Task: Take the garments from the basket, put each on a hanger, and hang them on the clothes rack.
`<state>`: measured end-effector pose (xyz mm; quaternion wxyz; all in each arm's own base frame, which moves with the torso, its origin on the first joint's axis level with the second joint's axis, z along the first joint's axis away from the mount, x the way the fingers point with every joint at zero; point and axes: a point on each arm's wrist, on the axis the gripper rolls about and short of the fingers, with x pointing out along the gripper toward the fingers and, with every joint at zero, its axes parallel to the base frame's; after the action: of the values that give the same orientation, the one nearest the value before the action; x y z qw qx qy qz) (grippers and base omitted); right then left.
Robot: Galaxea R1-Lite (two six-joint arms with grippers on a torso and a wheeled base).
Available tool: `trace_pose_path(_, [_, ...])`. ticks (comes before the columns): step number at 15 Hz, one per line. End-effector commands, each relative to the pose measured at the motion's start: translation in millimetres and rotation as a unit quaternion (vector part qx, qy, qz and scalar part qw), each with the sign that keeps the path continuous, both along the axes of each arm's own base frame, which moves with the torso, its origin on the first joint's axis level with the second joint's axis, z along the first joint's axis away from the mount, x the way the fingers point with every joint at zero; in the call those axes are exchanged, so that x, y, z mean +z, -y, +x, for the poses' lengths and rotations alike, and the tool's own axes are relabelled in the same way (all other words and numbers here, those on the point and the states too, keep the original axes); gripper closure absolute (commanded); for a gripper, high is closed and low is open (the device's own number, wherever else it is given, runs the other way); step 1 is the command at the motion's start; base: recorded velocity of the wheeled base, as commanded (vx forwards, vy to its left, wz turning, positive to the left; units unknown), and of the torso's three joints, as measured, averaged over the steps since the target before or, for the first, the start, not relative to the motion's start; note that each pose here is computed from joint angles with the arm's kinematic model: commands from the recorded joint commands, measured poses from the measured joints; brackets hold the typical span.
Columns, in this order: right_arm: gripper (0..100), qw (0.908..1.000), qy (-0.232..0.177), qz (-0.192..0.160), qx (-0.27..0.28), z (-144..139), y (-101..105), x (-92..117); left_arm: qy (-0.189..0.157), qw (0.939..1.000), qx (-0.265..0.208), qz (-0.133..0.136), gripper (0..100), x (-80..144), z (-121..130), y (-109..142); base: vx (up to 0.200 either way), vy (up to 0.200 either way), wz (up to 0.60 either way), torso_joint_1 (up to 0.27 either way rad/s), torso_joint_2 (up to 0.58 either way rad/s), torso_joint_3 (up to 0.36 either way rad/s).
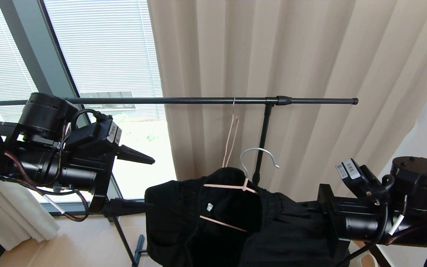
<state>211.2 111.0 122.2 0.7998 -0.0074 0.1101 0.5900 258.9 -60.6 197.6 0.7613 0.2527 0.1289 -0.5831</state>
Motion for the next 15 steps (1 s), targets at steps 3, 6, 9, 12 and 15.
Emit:
trace_pose_path(3, [100,1.0,0.001,-0.001,0.003,-2.6,0.8,-0.5,-0.004,0.9999,-0.011,0.001,0,-2.6,3.6,6.6,0.0,0.0,0.0,0.0,0.0,0.0])
trace_pose_path(6, [100,0.9999,0.012,0.002,0.008,-0.4,-1.1,0.5,-0.008,0.9996,-0.027,0.002,0,-5.7,9.4,16.8,0.0,0.0,0.0,0.0,0.0,0.0])
trace_pose_path(9, [100,0.9997,0.015,0.007,0.019,-0.4,-1.4,2.1,-0.022,0.9987,-0.045,0.005,0,-14.7,15.1,28.5,0.0,0.0,0.0,0.0,0.0,0.0])
trace_pose_path(12, [100,0.9992,0.021,0.012,0.033,-3.6,-3.1,4.7,-0.026,0.9977,-0.062,0.007,0,-20.0,21.2,39.9,0.0,0.0,0.0,0.0,0.0,0.0])
trace_pose_path(15, [100,0.9983,0.028,0.018,0.048,-8.3,-4.7,7.7,-0.027,0.9966,-0.077,0.006,0,-20.4,22.0,49.8,0.0,0.0,0.0,0.0,0.0,0.0])
